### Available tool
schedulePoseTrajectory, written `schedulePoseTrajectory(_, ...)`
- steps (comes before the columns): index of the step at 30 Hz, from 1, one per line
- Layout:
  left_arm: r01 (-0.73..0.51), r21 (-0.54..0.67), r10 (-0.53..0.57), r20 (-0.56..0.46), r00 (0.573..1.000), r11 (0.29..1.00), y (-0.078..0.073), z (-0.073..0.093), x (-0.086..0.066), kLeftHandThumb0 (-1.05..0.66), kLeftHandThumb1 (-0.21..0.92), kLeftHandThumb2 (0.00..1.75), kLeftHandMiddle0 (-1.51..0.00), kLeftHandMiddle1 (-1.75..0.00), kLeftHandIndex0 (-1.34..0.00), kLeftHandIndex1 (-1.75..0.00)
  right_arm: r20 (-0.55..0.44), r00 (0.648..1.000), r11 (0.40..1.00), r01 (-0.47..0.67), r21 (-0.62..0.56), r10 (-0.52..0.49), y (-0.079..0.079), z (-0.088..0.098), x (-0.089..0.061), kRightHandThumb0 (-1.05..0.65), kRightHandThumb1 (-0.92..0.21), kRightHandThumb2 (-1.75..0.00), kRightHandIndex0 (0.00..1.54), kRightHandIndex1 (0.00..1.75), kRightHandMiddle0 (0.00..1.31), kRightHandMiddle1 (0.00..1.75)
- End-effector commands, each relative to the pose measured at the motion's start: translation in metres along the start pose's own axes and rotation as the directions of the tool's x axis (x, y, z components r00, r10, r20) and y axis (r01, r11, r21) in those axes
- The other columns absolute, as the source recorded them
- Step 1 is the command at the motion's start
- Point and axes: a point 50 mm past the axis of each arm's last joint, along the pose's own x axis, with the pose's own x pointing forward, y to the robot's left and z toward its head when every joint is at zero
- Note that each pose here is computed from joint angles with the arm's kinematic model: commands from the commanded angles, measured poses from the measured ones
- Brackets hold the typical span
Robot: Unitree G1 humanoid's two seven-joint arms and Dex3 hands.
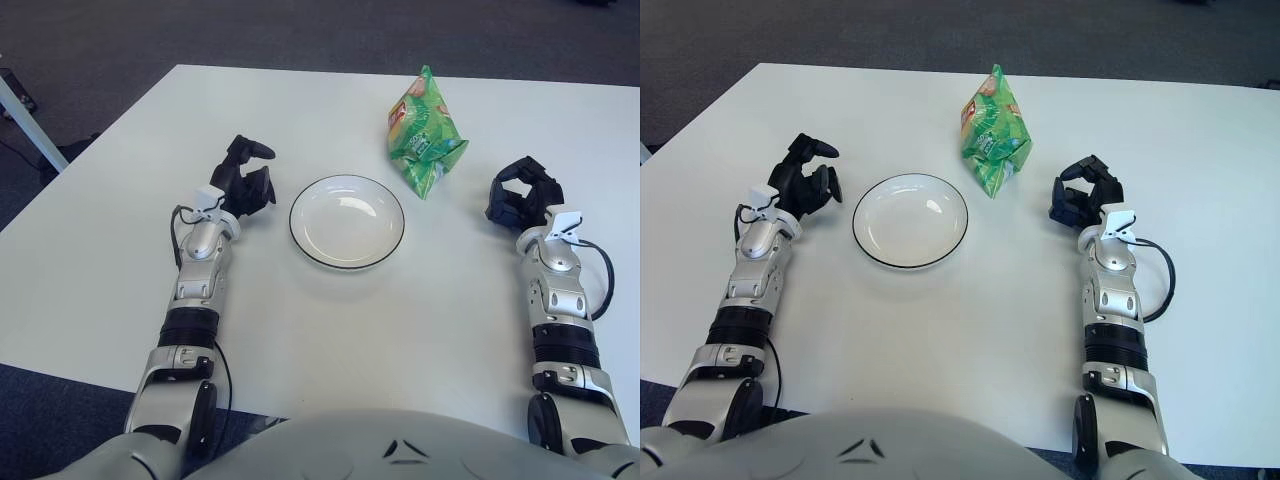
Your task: Put the snack into the plate.
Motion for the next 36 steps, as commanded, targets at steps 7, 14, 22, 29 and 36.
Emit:
schedulePoseTrajectory(7,-0.034,-0.033,0.029,-0.148,0.989,0.999,-0.0032,-0.0356,-0.0307,-0.37,0.75,0.76,-1.05,-1.75,-0.3,-1.75,-0.125,0.992,1.0,-0.009,0.014,0.01,0.0002,-0.0324,-0.018,-0.46,-0.36,-1.26,1.26,1.75,0.58,1.75)
schedulePoseTrajectory(14,-0.035,-0.03,0.031,-0.146,0.989,0.999,-0.0028,-0.035,-0.0301,-0.38,0.73,0.78,-1.05,-1.75,-0.31,-1.75,-0.123,0.992,1.0,-0.007,0.017,0.009,0.0002,-0.032,-0.0177,-0.46,-0.36,-1.26,1.26,1.75,0.57,1.75)
schedulePoseTrajectory(22,-0.036,-0.026,0.032,-0.144,0.989,0.999,-0.0028,-0.0348,-0.0294,-0.38,0.73,0.79,-1.06,-1.75,-0.31,-1.75,-0.126,0.992,1.0,0.003,0.027,0.001,-0.0002,-0.0319,-0.0174,-0.46,-0.37,-1.25,1.26,1.75,0.57,1.75)
schedulePoseTrajectory(29,-0.035,-0.025,0.031,-0.142,0.989,0.999,-0.0035,-0.0348,-0.0293,-0.38,0.73,0.79,-1.06,-1.75,-0.31,-1.75,-0.111,0.994,1.0,0.02,0.002,-0.02,-0.001,-0.0314,-0.0175,-0.46,-0.37,-1.24,1.26,1.75,0.57,1.75)
schedulePoseTrajectory(36,-0.024,-0.031,0.02,-0.141,0.99,0.999,-0.0037,-0.0348,-0.0296,-0.38,0.73,0.79,-1.06,-1.75,-0.31,-1.75,-0.069,0.997,0.999,0.039,-0.027,-0.041,-0.0017,-0.0251,-0.0157,-0.46,-0.38,-1.23,1.26,1.75,0.56,1.75)
